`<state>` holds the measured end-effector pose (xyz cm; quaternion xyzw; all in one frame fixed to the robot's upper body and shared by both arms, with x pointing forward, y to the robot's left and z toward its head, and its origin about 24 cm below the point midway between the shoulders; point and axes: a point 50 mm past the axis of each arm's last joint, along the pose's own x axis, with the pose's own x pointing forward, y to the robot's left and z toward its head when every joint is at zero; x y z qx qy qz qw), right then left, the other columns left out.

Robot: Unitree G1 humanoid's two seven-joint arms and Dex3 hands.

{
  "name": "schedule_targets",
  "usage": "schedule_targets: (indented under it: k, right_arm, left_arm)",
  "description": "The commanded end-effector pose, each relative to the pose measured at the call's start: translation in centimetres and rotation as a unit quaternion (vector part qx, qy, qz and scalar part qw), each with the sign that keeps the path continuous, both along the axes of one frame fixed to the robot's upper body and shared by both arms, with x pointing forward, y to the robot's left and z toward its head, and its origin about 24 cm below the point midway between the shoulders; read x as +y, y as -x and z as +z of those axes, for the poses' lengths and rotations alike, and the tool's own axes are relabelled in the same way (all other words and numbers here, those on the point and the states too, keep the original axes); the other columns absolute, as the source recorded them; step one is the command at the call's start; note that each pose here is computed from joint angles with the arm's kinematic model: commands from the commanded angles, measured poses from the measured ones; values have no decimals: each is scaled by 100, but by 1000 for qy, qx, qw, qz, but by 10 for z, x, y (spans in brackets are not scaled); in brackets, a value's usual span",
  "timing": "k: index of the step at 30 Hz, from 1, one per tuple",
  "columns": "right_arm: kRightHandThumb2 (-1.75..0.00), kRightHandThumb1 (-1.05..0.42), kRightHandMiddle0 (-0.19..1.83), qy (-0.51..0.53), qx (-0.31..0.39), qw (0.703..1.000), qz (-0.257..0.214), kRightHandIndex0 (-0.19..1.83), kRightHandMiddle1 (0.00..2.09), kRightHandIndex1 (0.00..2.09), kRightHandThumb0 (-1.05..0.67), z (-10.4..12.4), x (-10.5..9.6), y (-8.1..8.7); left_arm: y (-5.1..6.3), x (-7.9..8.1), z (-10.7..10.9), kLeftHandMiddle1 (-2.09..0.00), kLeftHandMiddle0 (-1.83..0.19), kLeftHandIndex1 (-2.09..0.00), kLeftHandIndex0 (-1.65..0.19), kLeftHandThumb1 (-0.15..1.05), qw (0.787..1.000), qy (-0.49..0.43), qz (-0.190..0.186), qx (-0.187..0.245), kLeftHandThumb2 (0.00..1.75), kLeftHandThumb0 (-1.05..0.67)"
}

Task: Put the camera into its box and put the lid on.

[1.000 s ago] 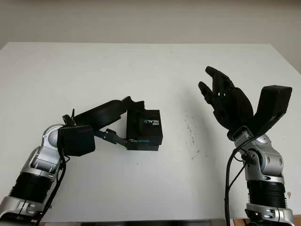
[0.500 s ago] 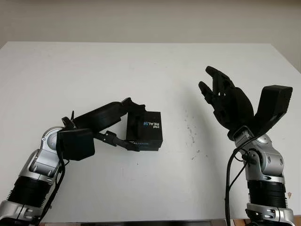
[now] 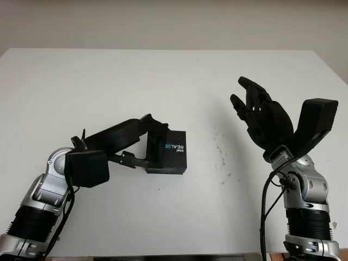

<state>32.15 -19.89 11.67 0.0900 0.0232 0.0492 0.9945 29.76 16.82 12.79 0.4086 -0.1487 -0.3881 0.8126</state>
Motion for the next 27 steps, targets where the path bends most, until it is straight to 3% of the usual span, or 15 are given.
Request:
schedule_targets:
  k: [1, 3, 4, 5, 7, 8, 9, 11, 16, 23, 27]
  right_arm:
    - [-59, -105, -17, 6, -3, 1000, -3, 14, 70, 6, -63, 2, -3, -1]
    - [-59, -105, -16, 5, -3, 1000, -4, 14, 71, 6, -63, 3, -3, -1]
    - [-59, -105, -16, 5, -3, 1000, -2, 14, 71, 6, -63, 3, -3, -1]
    - [-59, -105, -16, 4, -3, 1000, -2, 14, 71, 6, -63, 2, -3, -1]
    - [-59, -105, -17, 6, -5, 1000, 1, 14, 72, 6, -63, 2, -3, -1]
    - [-59, -105, -17, 6, -5, 1000, 3, 14, 72, 6, -63, 2, -4, 0]
    - [-59, -105, -18, 5, -5, 1000, 3, 13, 72, 5, -63, 2, -4, 0]
    - [-59, -105, -17, 2, -3, 1000, 0, 14, 72, 6, -63, 2, -4, 0]
    - [-57, -105, -16, 0, -4, 1000, 0, 15, 73, 6, -63, 2, -4, 1]
    - [-57, -105, -16, -5, -3, 1000, 0, 15, 75, 6, -63, 1, -2, 2]
    - [-58, -105, -17, -2, -3, 1000, 0, 14, 74, 6, -64, 0, -2, 2]
  left_arm:
    - [1, 4, -10, -208, -28, -193, -30, 92, 1000, -17, 9, 19, 31, -27]
    - [0, 8, -12, -206, -23, -189, -26, 92, 999, -38, 21, 5, 32, -26]
    - [-1, 10, -13, -185, -14, -173, -21, 95, 997, -65, 25, -18, 26, -29]
    - [-2, 11, -14, -135, -8, -140, -14, 100, 994, -95, 27, -40, 17, -36]
    - [-3, 13, -17, -56, -13, -82, -12, 104, 985, -157, 31, -70, 13, -44]
    - [-4, 14, -18, -26, -8, -45, -10, 104, 978, -188, 34, -87, 15, -51]
    - [-4, 14, -18, -15, -4, -29, -8, 104, 969, -220, 37, -104, 17, -54]
    - [-5, 15, -20, -5, 5, -11, -2, 105, 954, -262, 42, -137, 20, -58]
    - [-4, 14, -24, -3, 13, -5, 2, 105, 939, -297, 54, -167, 25, -60]
    - [-3, 11, -26, -5, 15, -5, 2, 105, 938, -292, 69, -174, 25, -60]
    - [-2, 11, -22, -5, 14, -6, 0, 105, 952, -245, 85, -163, 24, -61]
